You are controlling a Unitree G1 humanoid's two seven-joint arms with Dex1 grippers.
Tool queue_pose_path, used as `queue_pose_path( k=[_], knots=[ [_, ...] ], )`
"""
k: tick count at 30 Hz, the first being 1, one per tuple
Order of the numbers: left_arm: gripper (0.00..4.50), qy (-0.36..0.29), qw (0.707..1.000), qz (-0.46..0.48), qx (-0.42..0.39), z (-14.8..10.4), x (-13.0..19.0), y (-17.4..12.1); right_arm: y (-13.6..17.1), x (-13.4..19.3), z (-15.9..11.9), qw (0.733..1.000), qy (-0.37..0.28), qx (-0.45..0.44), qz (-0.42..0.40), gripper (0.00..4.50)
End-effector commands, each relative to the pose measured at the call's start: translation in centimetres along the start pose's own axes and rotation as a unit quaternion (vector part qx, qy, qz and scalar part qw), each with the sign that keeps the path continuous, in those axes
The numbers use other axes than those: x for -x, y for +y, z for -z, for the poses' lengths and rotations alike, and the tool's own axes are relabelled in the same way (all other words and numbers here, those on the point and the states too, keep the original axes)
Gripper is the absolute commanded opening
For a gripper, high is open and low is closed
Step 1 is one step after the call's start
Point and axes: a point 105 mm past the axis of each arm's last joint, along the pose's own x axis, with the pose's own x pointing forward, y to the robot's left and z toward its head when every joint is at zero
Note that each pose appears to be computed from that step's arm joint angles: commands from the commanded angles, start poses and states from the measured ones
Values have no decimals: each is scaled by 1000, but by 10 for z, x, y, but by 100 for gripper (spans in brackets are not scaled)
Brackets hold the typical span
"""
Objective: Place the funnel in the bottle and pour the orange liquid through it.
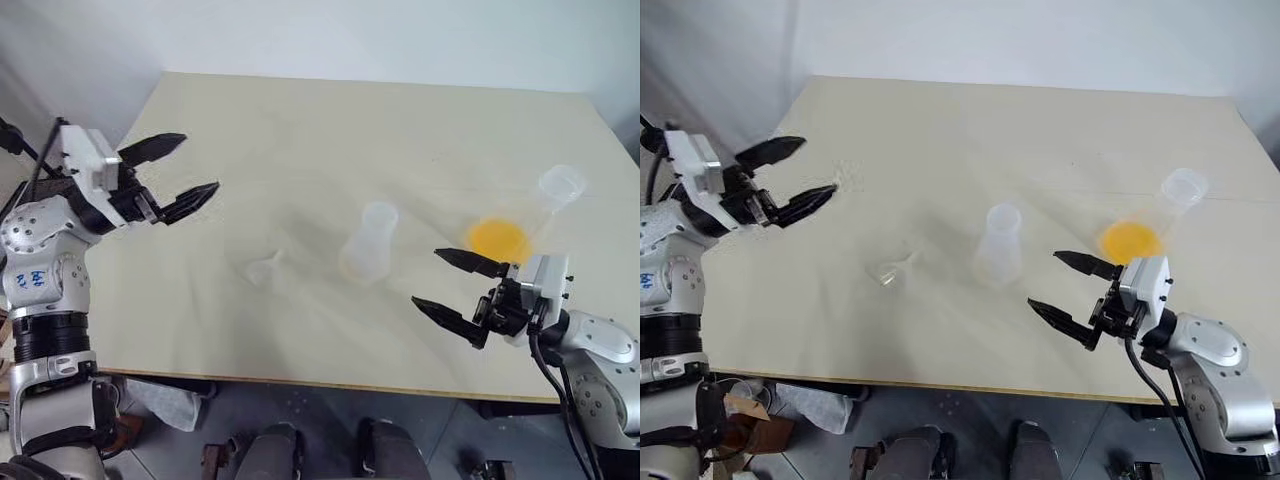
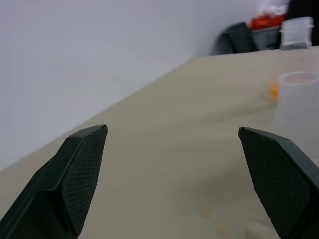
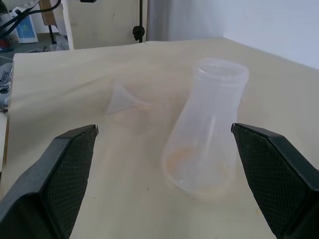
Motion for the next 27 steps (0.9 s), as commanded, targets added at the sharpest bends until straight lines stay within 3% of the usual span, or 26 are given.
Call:
queue_pose_path(
  k=[1,3,6,8,11,19,27],
  knots=[
    [448,-16,998,56,-29,-18,-18,-3,0,-1,-6,1000,-9,9,-4,450],
    [448,-13,995,97,-37,-16,-28,-11,0,-1,-7,1000,-9,10,-3,450],
    [448,-60,991,118,1,-27,-56,-12,1,0,-6,1000,-8,10,3,450],
    [448,-33,987,153,-17,-21,-68,-16,4,0,-6,1000,-8,8,4,450],
    [448,28,977,210,-16,-7,-61,-21,6,1,-7,1000,-8,10,3,450],
    [448,98,987,122,46,36,24,-18,12,5,-13,1000,-9,15,8,450],
    [448,173,977,-71,105,64,137,-47,32,-12,-15,998,-15,1,-59,450]
  ],
)
